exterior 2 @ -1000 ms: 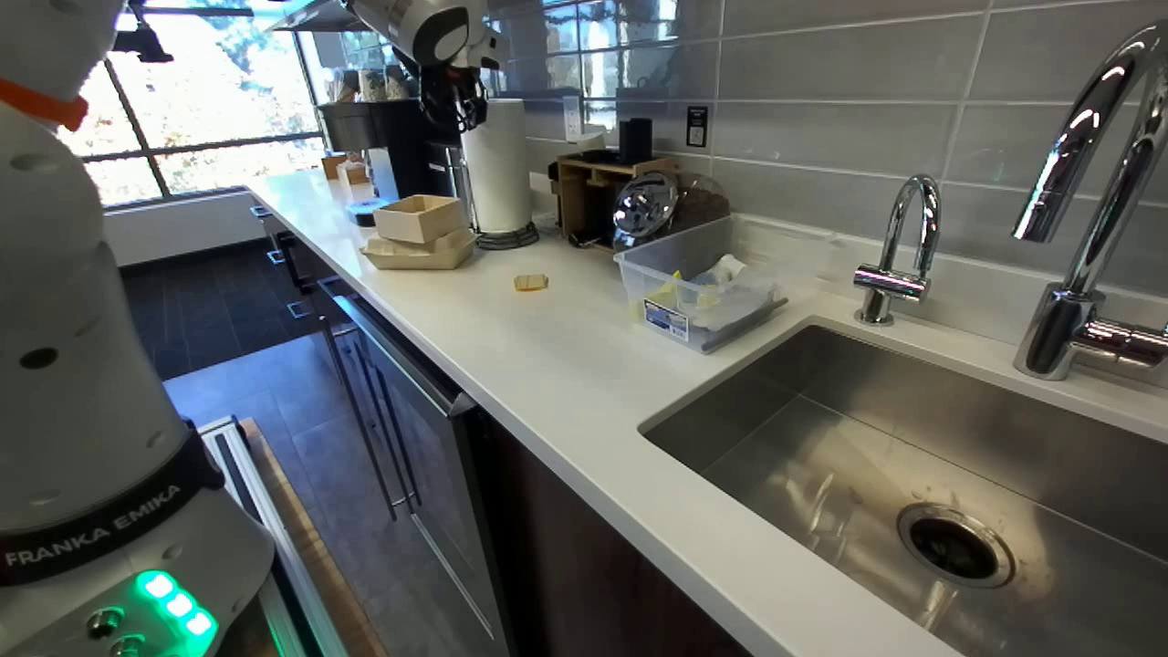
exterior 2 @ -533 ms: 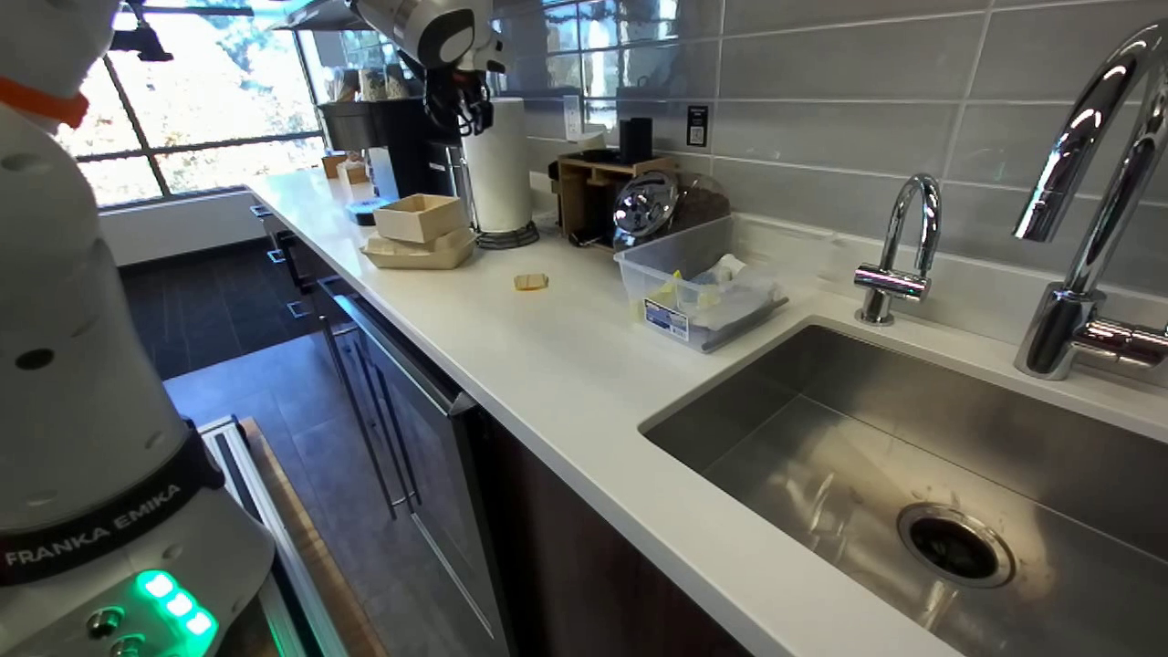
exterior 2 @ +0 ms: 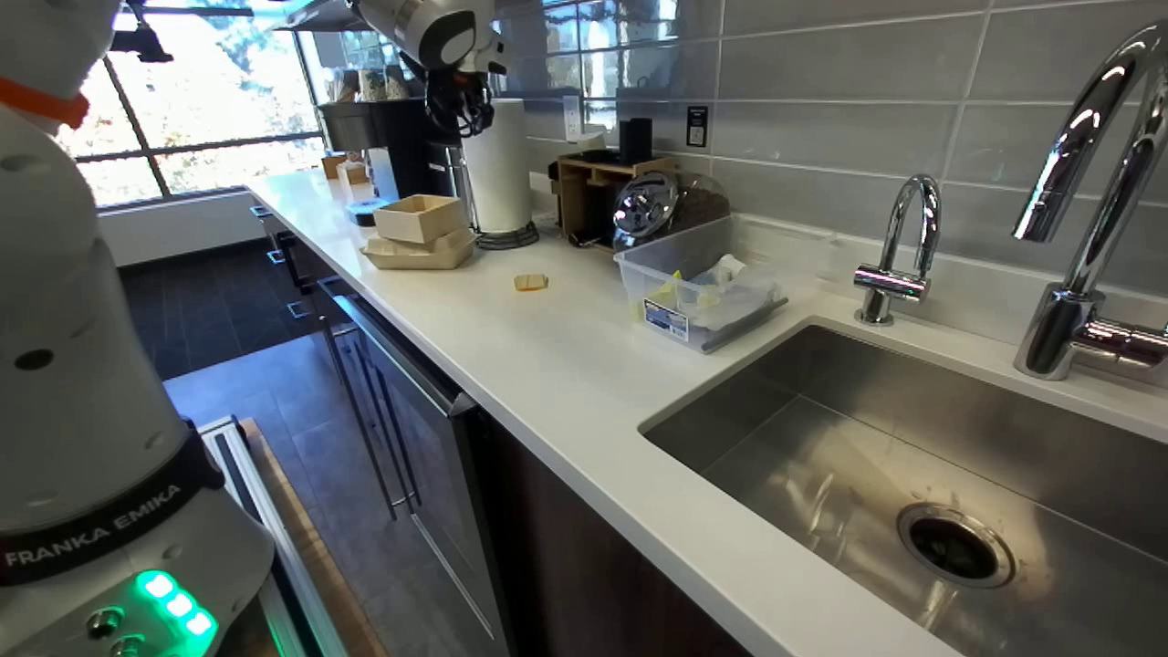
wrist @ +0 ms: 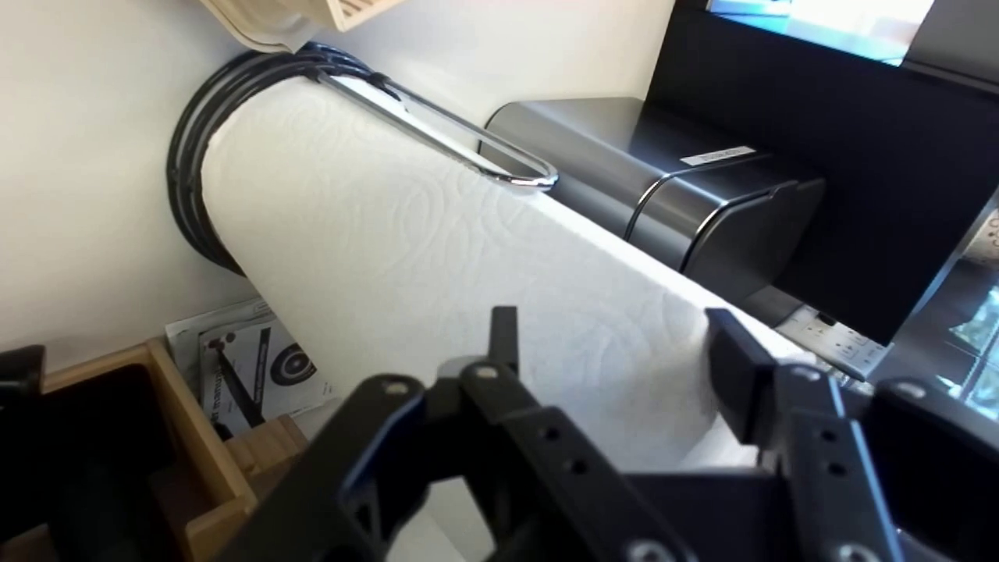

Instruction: Tear one paper towel from the roll.

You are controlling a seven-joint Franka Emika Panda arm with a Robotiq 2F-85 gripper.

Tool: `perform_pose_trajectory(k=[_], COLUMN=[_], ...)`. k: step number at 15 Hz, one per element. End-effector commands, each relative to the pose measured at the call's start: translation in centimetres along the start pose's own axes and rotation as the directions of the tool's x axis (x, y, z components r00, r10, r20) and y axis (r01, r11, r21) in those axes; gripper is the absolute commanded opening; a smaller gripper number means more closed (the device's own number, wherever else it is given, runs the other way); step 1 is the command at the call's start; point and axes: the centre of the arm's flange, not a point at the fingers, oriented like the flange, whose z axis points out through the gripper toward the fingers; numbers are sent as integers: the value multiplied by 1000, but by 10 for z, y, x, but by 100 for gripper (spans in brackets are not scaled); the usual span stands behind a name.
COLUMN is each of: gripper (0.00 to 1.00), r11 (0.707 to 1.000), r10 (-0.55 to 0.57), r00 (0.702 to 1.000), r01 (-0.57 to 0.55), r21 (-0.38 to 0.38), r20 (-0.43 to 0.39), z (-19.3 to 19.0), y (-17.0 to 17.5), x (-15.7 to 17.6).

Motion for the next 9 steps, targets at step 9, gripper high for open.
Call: perform_pose_trajectory(k=[9], gripper=[0], r11=[1000], r10=[-17], r00=[999], r01=[18], r21=[-17], r20=[37], z=[-11], y=[-1], x=[-13])
